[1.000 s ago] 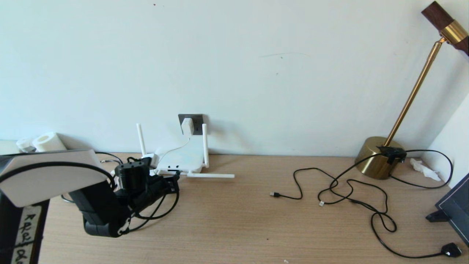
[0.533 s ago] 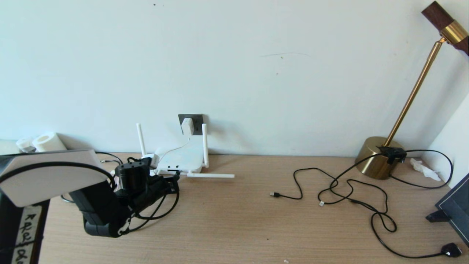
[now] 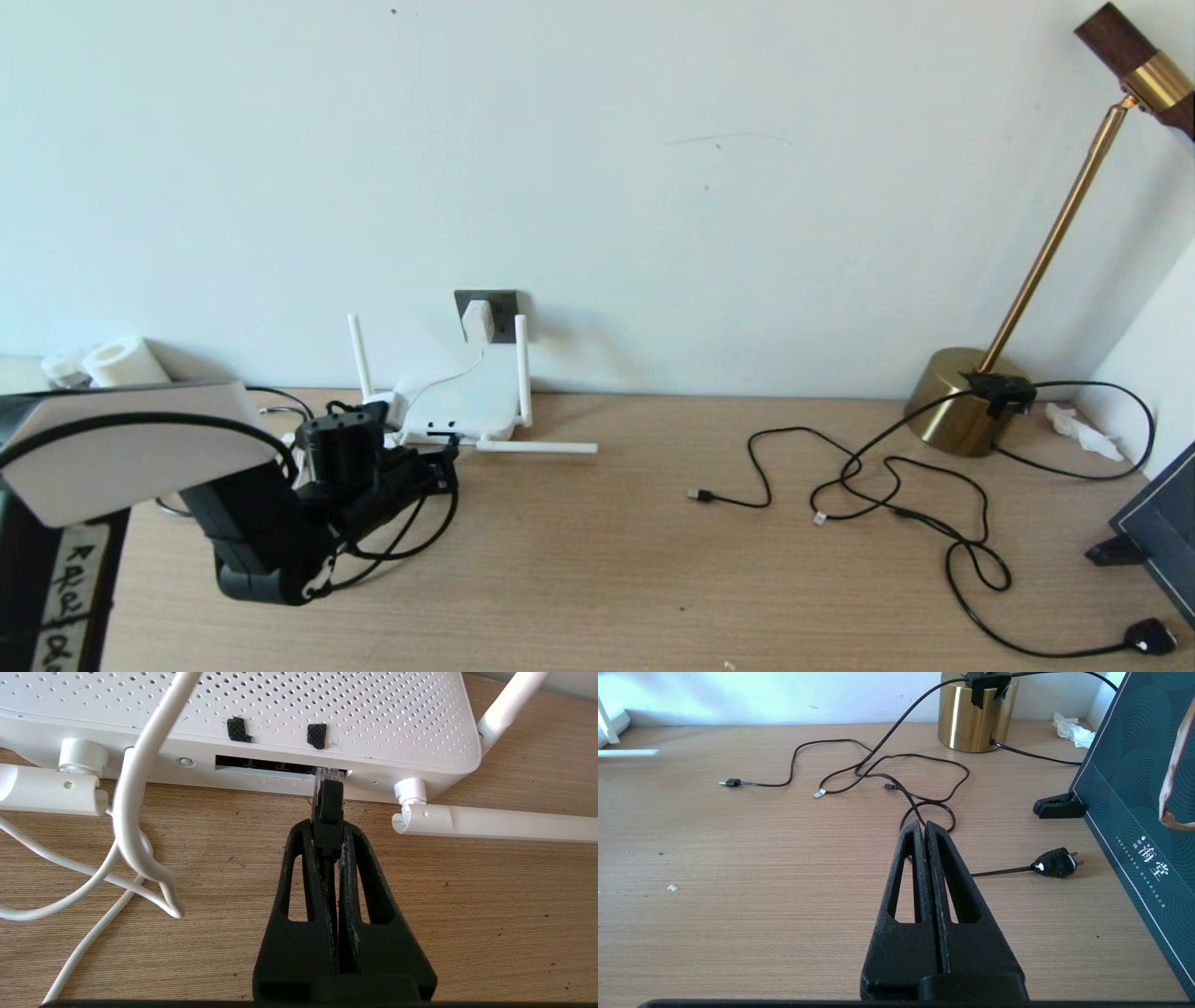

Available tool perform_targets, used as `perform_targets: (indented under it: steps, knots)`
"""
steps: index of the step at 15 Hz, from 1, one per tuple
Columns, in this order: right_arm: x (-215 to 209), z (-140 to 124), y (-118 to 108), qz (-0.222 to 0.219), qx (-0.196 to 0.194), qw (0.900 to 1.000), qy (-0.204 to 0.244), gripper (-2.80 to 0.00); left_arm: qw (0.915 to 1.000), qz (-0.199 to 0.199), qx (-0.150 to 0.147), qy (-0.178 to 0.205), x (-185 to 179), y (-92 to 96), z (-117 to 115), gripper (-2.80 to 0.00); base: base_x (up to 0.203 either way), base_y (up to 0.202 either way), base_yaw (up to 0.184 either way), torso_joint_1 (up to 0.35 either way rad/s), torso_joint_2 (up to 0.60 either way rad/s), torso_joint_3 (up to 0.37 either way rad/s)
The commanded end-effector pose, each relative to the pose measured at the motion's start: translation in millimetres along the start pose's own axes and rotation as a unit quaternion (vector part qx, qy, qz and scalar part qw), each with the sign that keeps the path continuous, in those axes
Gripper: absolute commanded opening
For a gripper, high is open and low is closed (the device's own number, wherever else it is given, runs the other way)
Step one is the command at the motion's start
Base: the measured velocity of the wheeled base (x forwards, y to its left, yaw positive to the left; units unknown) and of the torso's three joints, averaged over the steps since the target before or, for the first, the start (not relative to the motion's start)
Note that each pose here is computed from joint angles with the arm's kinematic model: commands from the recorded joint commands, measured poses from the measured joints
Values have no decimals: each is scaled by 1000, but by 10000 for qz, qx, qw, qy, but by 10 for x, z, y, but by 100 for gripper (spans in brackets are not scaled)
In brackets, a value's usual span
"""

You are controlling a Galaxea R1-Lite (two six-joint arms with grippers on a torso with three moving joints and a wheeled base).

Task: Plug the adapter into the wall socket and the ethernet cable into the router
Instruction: Plug cable into router interface

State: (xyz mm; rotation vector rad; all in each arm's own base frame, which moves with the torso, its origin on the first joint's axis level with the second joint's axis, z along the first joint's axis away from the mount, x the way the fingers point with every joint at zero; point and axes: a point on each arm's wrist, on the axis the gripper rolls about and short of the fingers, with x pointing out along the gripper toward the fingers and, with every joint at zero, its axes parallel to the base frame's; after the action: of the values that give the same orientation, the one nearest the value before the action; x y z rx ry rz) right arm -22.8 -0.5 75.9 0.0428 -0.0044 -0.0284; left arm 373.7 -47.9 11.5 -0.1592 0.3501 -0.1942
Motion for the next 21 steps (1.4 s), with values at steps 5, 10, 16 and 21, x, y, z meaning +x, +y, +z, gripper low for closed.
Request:
perform_targets:
  steps: [5, 10, 16, 21]
  knots:
    - [0, 1, 0, 5, 1, 10000, -4, -280, 10000, -52, 8, -52, -15, -40, 22, -280, 0, 0, 0, 0, 0, 0]
    - [0, 1, 0, 2, 1, 10000, -4, -280, 10000, -50, 6, -39, -70, -47, 31, -280, 0, 0, 0, 0, 0, 0]
    - [0, 1, 0, 4, 1, 10000, -4, -280, 10000, -56, -6, -77, -98, -55, 63, -280, 0, 0, 0, 0, 0, 0]
    - [1, 1, 0, -1, 1, 10000, 4, -280, 10000, -45, -20, -11, -114, -50, 29, -280, 0, 0, 0, 0, 0, 0]
